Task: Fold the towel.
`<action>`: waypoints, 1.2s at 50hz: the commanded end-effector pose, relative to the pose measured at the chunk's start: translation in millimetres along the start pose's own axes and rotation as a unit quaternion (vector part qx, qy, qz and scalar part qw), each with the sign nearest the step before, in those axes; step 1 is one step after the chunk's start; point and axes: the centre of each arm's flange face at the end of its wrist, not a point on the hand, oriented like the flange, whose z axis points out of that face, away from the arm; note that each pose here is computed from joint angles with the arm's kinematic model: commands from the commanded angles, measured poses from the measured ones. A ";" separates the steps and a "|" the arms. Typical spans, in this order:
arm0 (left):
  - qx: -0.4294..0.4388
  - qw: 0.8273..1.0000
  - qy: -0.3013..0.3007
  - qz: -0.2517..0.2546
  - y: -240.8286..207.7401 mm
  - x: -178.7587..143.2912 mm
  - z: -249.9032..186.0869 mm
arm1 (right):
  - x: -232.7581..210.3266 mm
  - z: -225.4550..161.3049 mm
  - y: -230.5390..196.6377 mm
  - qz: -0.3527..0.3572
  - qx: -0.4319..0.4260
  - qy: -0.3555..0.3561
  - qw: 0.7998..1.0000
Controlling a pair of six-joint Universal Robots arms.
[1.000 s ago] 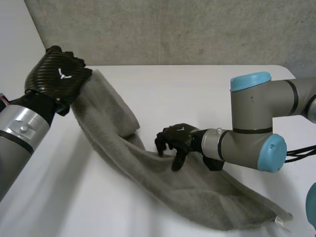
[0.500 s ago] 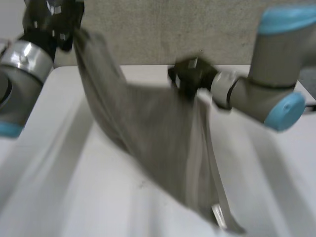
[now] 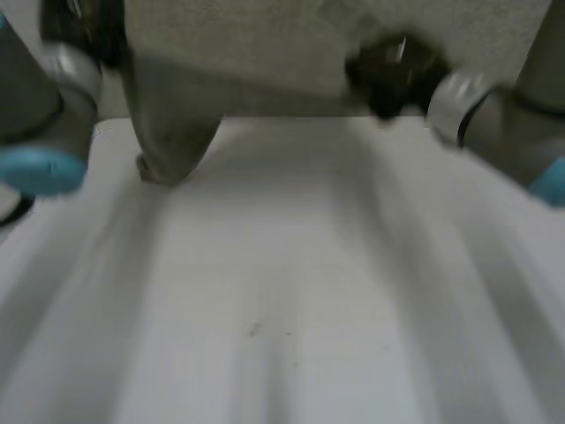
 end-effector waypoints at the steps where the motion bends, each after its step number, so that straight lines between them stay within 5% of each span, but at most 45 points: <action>1: -0.196 0.978 0.061 0.024 105.8 20.0 -75.3 | -63.5 -19.0 92.1 -0.014 -0.143 -0.101 0.984; 8: -0.289 0.951 0.103 0.034 151.5 36.2 -141.7 | -96.1 -38.1 135.2 0.012 -0.204 -0.141 0.969; 23: -0.202 0.975 0.089 0.024 93.7 23.2 -171.5 | -69.3 -87.0 98.7 0.042 -0.187 -0.088 0.977; 36: -0.200 0.972 0.120 0.028 90.1 31.7 -210.1 | -55.5 -121.1 115.8 0.020 -0.228 -0.067 0.971; 49: -0.172 0.964 0.201 0.009 113.1 59.6 -200.7 | -62.9 -115.6 144.7 0.010 -0.235 -0.068 0.970; 60: -0.109 0.969 0.221 -0.004 116.8 39.7 -165.2 | -55.2 -116.0 152.4 0.018 -0.231 -0.057 0.971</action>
